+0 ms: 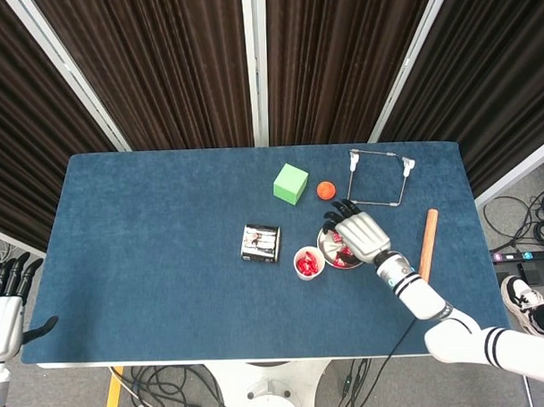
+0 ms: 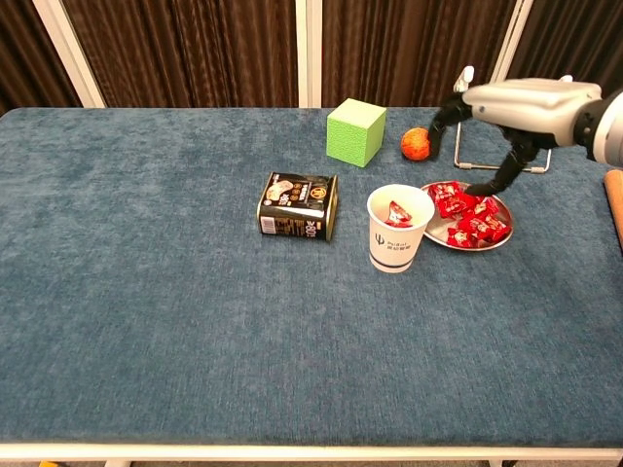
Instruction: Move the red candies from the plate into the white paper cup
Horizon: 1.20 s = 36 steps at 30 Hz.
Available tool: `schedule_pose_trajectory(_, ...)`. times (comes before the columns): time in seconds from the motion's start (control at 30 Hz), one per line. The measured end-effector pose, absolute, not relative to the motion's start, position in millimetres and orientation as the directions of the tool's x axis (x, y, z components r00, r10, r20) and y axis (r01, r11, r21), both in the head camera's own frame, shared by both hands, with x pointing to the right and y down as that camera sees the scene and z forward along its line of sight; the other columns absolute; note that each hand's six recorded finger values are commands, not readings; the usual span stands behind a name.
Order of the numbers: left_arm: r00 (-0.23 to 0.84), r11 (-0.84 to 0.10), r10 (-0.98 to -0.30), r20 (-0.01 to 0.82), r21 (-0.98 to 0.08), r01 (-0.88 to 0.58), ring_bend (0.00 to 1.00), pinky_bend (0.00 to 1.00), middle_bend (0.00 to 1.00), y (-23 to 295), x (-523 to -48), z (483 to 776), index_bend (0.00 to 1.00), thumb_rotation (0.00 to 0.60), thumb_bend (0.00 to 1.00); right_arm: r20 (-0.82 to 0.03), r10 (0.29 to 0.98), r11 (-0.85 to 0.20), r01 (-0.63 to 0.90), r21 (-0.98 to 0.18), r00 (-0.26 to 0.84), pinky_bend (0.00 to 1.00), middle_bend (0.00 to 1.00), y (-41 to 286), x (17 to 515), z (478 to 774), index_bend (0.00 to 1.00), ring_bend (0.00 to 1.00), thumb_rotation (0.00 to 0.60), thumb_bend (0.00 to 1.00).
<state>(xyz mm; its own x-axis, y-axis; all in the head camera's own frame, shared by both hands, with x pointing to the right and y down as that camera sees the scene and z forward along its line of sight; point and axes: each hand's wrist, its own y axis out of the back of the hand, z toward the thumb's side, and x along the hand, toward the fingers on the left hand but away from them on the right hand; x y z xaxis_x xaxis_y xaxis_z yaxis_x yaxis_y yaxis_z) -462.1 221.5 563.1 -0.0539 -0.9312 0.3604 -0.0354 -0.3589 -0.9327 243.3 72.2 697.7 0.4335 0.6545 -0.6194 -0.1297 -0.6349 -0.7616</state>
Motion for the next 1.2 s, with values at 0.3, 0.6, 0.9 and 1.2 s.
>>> schedule_pose_trajectory(0.3, -0.057, -0.366, -0.928, 0.367, -0.930, -0.034, 0.08, 0.09, 0.14, 222.6, -461.5, 564.1, 0.16, 0.600, 0.00, -0.696, 0.617, -0.648, -0.264, -0.714, 0.367, 0.00, 0.18, 84.9, 265.4, 734.8, 0.40, 0.00, 0.600, 0.24)
schedule_pose_trajectory(0.6, -0.063, -0.368, -0.927, 0.369, -0.929, -0.031, 0.08, 0.09, 0.14, 222.0, -462.2, 563.7, 0.16, 0.600, 0.00, -0.719, 0.608, -0.658, -0.293, -0.694, 0.337, 0.00, 0.18, 86.7, 267.6, 755.1, 0.40, 0.00, 0.600, 0.24)
schedule_pose_trajectory(0.9, -0.060, -0.370, -0.926, 0.372, -0.928, -0.033, 0.08, 0.09, 0.14, 221.4, -461.4, 565.1, 0.16, 0.600, 0.00, -0.725, 0.600, -0.658, -0.308, -0.687, 0.337, 0.00, 0.18, 89.9, 265.9, 760.3, 0.43, 0.00, 0.600, 0.27)
schedule_pose_trajectory(1.2, -0.065, -0.370, -0.926, 0.372, -0.928, -0.034, 0.08, 0.09, 0.14, 223.2, -463.0, 564.9, 0.16, 0.600, 0.00, -0.711, 0.616, -0.648, -0.296, -0.702, 0.340, 0.00, 0.20, 88.4, 262.3, 761.8, 0.59, 0.00, 0.600, 0.35)
